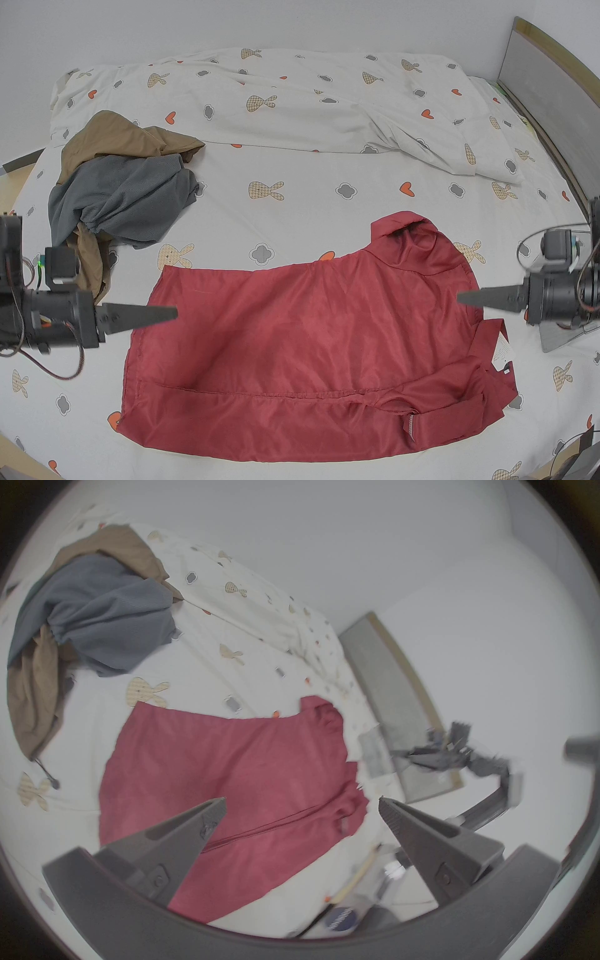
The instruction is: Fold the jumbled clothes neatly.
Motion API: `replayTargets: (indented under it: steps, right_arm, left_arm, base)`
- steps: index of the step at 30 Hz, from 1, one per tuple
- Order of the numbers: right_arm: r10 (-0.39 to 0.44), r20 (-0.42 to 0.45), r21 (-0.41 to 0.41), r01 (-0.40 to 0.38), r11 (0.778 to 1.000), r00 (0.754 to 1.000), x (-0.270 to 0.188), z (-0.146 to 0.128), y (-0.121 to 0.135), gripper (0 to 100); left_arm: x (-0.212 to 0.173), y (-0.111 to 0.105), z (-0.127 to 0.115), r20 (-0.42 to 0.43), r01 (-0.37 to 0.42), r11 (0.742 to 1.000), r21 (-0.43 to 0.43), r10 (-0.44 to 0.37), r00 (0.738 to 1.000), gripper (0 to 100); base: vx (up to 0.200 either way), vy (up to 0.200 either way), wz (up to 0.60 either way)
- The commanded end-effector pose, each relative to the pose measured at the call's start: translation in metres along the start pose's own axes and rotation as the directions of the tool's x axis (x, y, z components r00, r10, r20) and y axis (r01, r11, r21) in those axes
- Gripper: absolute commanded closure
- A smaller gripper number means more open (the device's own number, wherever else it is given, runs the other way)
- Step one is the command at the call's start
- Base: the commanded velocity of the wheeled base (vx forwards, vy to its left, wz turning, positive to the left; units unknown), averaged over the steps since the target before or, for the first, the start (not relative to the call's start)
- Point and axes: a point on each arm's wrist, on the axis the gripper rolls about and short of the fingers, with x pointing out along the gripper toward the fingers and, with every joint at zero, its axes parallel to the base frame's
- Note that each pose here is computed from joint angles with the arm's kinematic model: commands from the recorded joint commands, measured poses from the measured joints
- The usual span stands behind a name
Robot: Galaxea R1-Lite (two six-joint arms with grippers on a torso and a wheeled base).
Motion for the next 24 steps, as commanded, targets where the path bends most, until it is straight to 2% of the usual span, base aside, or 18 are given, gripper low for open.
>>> replayTargets:
  steps: [1,3,4,5,6,8,9,10,11,13,16,19,24]
  right_arm:
    - [-0.01,0.046,0.153,0.003,0.988,0.999,0.016,0.035,-0.03,0]
    - [-0.016,0.012,0.06,0.015,0.998,1.0,0.034,0.021,-0.042,0]
    - [-0.008,0.007,0.004,0.008,1.0,1.0,0.04,0.015,-0.044,0]
    - [-0.007,0.007,-0.001,0.007,1.0,1.0,0.04,0.015,-0.045,0]
    - [0.012,0.017,-0.048,-0.011,0.999,1.0,0.046,0.015,-0.043,0]
    - [0.023,0.031,-0.055,-0.021,0.998,0.999,0.057,0.027,-0.041,0]
    - [0.023,0.028,-0.052,-0.022,0.998,0.999,0.06,0.029,-0.042,0]
    - [0.012,0.019,-0.039,-0.011,0.999,1.0,0.084,0.042,-0.053,0]
    - [0.01,0.018,-0.039,-0.01,0.999,1.0,0.086,0.043,-0.054,0]
    - [-0.039,0.034,-0.036,0.041,0.999,0.999,0.122,0.065,-0.071,0]
    - [-0.111,0.048,-0.01,0.112,0.994,0.993,0.152,0.08,-0.081,0]
    - [-0.161,0.071,0.01,0.161,0.987,0.984,0.173,0.091,-0.094,0]
    - [-0.18,0.127,0.01,0.18,0.984,0.975,0.181,0.109,-0.104,0]
  left_arm:
    - [-0.024,-0.014,0.029,0.084,0.101,0.995,0.003,-0.101,0.991,0]
    - [-0.027,-0.02,0.023,0.088,0.088,0.992,0.09,-0.096,0.992,0]
    - [-0.028,-0.022,0.023,0.105,0.056,0.992,0.112,-0.067,0.992,0]
    - [-0.028,-0.022,0.024,0.106,0.052,0.992,0.112,-0.064,0.992,0]
    - [-0.021,-0.017,0.033,0.131,0.001,0.99,0.144,-0.02,0.991,0]
    - [-0.013,-0.01,0.044,0.169,-0.047,0.977,0.209,0.011,0.986,0]
    - [-0.012,-0.01,0.044,0.171,-0.049,0.976,0.213,0.012,0.985,0]
    - [-0.012,-0.01,0.048,0.173,-0.041,0.978,0.206,0.005,0.985,0]
    - [-0.012,-0.01,0.048,0.172,-0.039,0.978,0.204,0.003,0.985,0]
    - [-0.006,-0.009,0.057,0.148,0.039,0.991,0.128,-0.058,0.987,0]
    - [-0.004,-0.001,0.057,0.114,0.117,0.993,0.035,-0.12,0.986,0]
    - [-0.009,0.013,0.057,0.126,0.105,0.994,0.011,-0.105,0.986,0]
    - [-0.014,0.017,0.057,0.164,0.094,0.995,0.035,-0.098,0.982,0]
  base:
    - [0.0,0.0,0.0]
    - [0.0,0.0,0.0]
    - [0.0,0.0,0.0]
    - [0.0,0.0,0.0]
    - [0.0,0.0,0.0]
    - [0.0,0.0,0.0]
    - [0.0,0.0,0.0]
    - [0.0,0.0,0.0]
    - [0.0,0.0,0.0]
    - [0.0,0.0,0.0]
    - [0.0,0.0,0.0]
    - [0.0,0.0,0.0]
    - [0.0,0.0,0.0]
